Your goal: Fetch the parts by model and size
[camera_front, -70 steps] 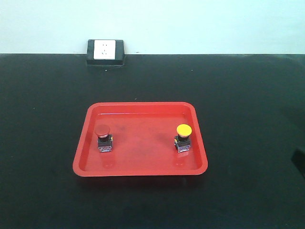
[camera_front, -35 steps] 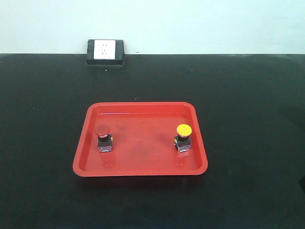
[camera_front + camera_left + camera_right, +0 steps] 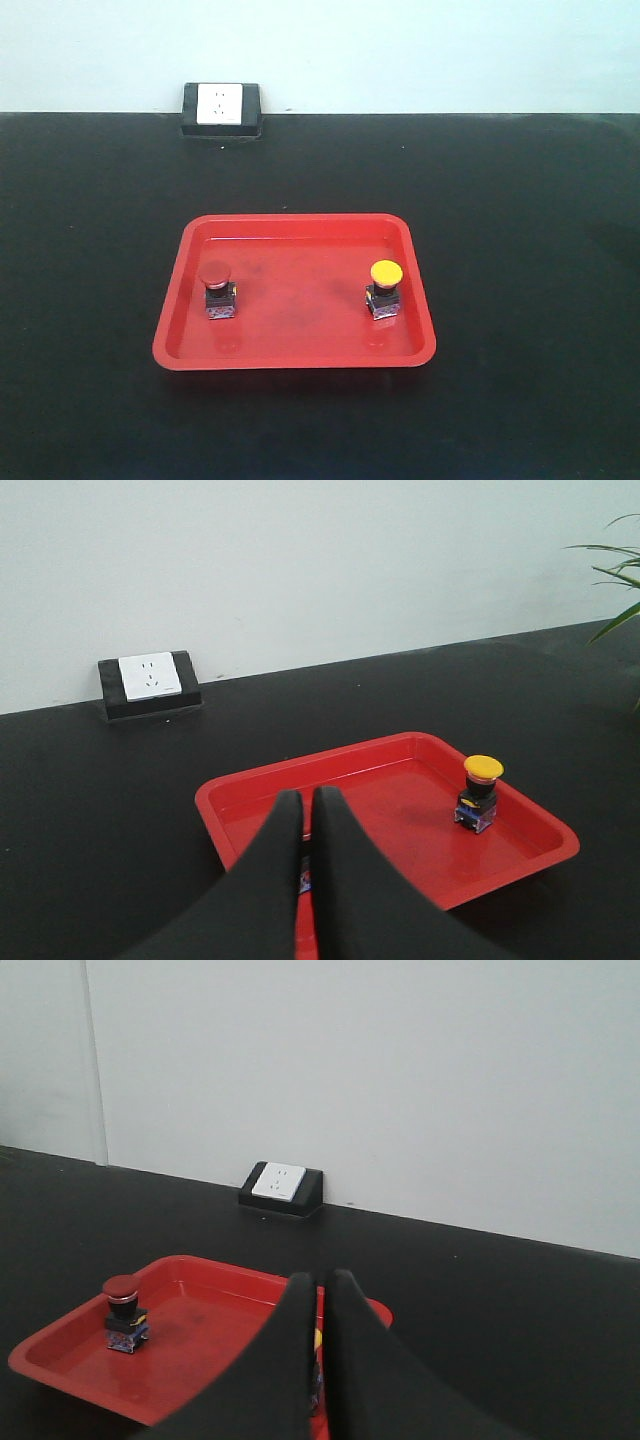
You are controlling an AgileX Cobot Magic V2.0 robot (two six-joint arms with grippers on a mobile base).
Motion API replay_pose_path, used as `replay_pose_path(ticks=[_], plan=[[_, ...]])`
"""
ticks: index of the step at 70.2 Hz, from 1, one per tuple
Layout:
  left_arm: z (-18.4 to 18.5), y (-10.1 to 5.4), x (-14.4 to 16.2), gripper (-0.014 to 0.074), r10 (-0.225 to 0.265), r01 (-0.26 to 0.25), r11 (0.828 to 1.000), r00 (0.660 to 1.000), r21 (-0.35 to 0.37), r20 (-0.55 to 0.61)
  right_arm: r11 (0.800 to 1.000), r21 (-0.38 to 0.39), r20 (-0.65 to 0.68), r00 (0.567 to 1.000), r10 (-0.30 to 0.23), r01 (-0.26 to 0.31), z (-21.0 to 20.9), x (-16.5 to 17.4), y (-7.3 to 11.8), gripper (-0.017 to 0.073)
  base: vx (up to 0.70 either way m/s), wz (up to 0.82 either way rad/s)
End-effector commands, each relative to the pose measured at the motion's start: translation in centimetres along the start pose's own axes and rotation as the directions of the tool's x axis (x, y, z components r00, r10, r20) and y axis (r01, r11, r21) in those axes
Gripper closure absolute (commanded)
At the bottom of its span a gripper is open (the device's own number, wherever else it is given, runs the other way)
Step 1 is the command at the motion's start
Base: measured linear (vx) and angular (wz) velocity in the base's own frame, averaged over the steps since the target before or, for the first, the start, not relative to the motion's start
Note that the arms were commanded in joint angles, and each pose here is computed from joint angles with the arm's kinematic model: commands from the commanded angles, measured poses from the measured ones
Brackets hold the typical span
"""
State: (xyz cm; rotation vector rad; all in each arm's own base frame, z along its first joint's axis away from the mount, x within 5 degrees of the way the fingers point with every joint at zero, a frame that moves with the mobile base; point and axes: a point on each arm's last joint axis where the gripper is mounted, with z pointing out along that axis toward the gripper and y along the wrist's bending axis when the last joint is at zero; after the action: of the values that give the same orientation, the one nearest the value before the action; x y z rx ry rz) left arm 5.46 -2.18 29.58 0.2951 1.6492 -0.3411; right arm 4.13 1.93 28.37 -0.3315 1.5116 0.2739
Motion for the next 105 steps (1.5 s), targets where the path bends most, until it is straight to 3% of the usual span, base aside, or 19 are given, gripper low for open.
replay_pose_path(ticks=[1,23,32,44,53,63,67,79,89,105], plan=[[-0.1,-0.2,-1.3,0.0602,-0.005,0.004,1.0,0.996,0.018,0.085,1.0,0.016,0.073,0.997,0.005,-0.006,0.0,-1.3,-0.2,0.0569,0.0,0.0],[-0.1,-0.2,-1.4,0.0602,-0.005,0.004,1.0,0.996,0.018,0.087,1.0,0.017,0.073,0.997,0.001,-0.003,0.0,-1.3,-0.2,0.0569,0.0,0.0],[0.3,-0.1,-0.1,0.0602,-0.011,0.01,1.0,0.998,0.012,0.058,1.0,0.017,0.073,0.997,0.001,-0.003,0.0,-1.3,-0.2,0.0569,0.0,0.0],[0.7,0.7,2.7,0.0602,-0.061,0.062,0.993,0.998,-0.101,0.01,1.0,0.016,0.069,0.998,0.001,-0.003,0.0,-1.3,-0.2,0.0569,0.0,0.0],[0.1,1.5,4.3,0.0602,-0.074,0.086,0.969,0.996,-0.233,0.058,1.0,0.016,0.069,0.998,0.001,-0.003,0.0,-1.3,-0.2,0.0569,0.0,0.0],[-0.6,1.9,5.7,0.0602,-0.038,0.086,0.938,0.988,-0.335,0.148,1.0,0.016,0.069,0.998,0.001,-0.003,0.0,-1.3,-0.2,0.0569,0.0,0.0],[-0.8,2.1,6.5,0.0602,0.001,0.067,0.929,0.983,-0.364,0.183,1.0,0.016,0.069,0.998,0.001,-0.003,0.0,-1.3,-0.2,0.0569,0.0,0.0],[0.0,2.4,8.8,0.0601,0.057,0.024,0.926,0.978,-0.377,0.202,1.0,0.016,0.069,0.998,0.001,-0.003,0.0,-1.3,-0.2,0.0569,0.0,0.0],[0.1,2.4,8.8,0.0601,0.09,-0.007,0.924,0.976,-0.382,0.2,1.0,0.016,0.069,0.998,0.001,-0.003,0.0,-1.3,-0.2,0.0569,0.0,0.0],[0.1,2.4,8.9,0.0601,0.08,0.001,0.925,0.977,-0.381,0.196,1.0,0.016,0.069,0.998,0.001,-0.003,0.0,-1.3,-0.2,0.0569,0.0,0.0]])
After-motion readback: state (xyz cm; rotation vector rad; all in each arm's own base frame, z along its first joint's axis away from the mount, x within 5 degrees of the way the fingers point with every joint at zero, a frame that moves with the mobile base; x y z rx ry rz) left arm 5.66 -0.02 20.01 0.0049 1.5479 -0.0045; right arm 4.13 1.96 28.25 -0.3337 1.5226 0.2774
